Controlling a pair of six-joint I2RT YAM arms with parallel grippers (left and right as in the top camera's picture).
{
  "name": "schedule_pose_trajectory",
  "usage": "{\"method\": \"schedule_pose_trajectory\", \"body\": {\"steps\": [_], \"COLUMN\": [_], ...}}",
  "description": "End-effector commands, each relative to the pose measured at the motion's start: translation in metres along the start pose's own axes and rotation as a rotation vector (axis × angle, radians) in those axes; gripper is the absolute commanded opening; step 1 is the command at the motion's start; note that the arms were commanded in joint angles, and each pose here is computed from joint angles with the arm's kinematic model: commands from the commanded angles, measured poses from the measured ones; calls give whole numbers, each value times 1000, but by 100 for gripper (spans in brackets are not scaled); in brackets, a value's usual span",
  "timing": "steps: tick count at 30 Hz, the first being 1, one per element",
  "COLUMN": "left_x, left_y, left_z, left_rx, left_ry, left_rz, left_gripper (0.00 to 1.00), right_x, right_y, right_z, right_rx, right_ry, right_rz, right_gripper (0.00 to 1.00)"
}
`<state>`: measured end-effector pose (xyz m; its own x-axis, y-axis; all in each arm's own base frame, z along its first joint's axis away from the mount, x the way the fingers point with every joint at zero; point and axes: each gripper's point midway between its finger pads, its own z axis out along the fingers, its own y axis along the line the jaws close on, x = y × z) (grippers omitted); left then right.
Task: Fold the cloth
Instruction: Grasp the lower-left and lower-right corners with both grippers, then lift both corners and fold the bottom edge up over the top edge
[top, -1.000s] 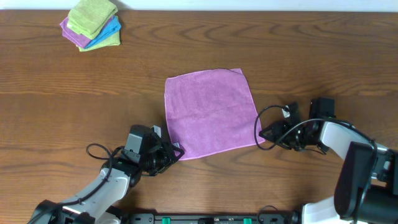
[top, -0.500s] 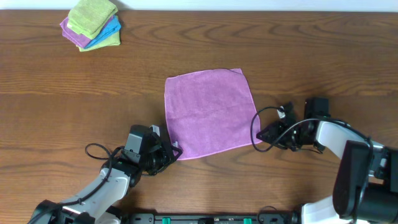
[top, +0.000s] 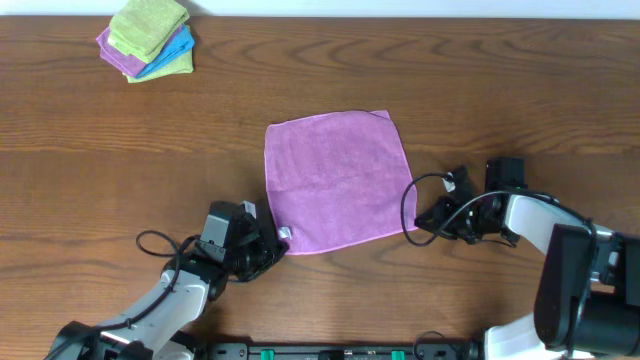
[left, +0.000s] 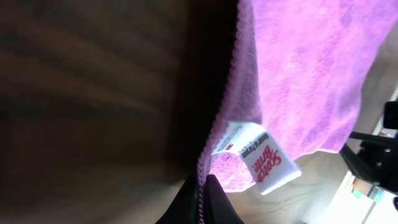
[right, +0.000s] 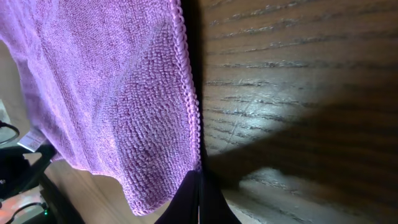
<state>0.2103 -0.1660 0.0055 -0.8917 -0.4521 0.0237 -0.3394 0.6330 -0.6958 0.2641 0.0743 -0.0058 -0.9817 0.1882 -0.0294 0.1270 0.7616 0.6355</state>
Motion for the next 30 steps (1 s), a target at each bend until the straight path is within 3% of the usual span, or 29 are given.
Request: {"method": "schedule_pose_trajectory", "body": {"steps": [1, 8, 18, 30], "left_x": [-7, -27, -61, -124], "left_y": [-16, -54, -75, -89], "left_z": [-1, -8, -23, -51], "left_rx": [33, 89, 114, 53], "left_ry": [-7, -48, -142, -365], "left_rz": [26, 114, 132, 235], "left_gripper": [6, 6, 6, 6], "right_x": [3, -16, -39, -86], "right_y": [10, 39, 78, 122], "right_z": [2, -26, -65, -62], "right_rx": [-48, -89, -134, -181], "right_ry": [19, -73, -217, -377], "right_rz": [-4, -60, -118, -247], "right_gripper": [2, 1, 1, 2]}}
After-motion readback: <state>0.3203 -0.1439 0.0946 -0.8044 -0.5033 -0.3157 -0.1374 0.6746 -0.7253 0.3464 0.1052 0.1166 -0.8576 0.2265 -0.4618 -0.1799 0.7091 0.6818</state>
